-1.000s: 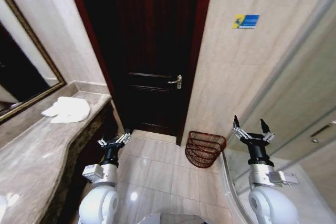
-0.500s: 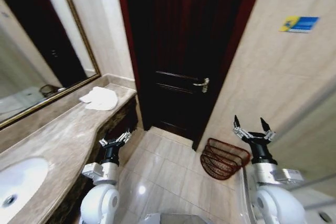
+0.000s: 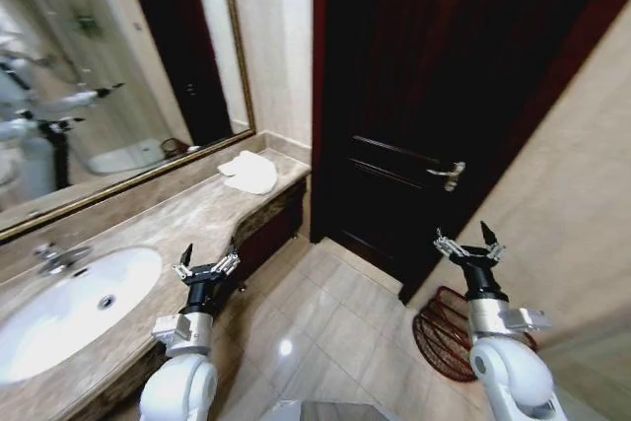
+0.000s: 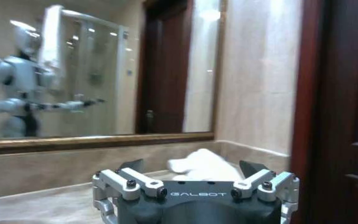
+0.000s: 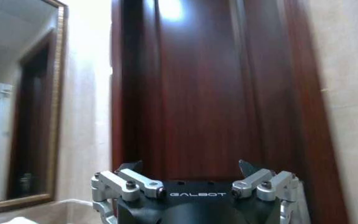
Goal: Discard the used towel into the hamper.
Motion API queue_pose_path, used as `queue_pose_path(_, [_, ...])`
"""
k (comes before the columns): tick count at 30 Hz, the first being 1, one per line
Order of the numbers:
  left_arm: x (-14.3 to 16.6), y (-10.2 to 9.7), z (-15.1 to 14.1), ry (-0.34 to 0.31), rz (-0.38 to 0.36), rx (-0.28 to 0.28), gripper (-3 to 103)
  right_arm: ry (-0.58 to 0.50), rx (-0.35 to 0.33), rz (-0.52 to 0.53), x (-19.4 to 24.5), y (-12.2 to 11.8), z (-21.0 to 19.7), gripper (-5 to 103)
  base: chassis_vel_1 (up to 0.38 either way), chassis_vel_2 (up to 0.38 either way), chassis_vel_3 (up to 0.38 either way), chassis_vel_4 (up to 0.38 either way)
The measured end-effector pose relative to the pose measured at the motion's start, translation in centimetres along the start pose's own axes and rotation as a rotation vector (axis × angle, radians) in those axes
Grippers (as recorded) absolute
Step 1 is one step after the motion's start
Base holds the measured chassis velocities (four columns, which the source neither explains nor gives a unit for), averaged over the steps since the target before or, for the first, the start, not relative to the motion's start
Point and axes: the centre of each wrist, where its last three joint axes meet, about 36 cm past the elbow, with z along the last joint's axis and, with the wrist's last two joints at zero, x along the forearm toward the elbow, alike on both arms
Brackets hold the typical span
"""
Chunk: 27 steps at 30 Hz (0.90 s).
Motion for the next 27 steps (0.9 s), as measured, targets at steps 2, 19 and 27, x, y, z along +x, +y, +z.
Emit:
queue_pose_path(2, [-0.1, 0.1, 0.1, 0.000, -0.013, -0.010, 100, 0.002, -0.006, -0.011, -0.3, -0.1, 0.2, 100, 0.122, 0.126, 0.133, 0.107])
queue_pose_path(19, [-0.3, 0.5, 2.3, 0.002, -0.011, -0.063, 100, 0.040, -0.034, -0.065, -0.5, 1.0, 1.2, 100, 0.036, 0.040, 0.036, 0.029])
queue_pose_path(27, [-0.4, 0.3, 2.4, 0.012, 0.021, -0.035, 100, 0.038, -0.022, -0.075, -0.3, 1.2, 0.9, 100, -0.025, 0.029, 0.029, -0.022])
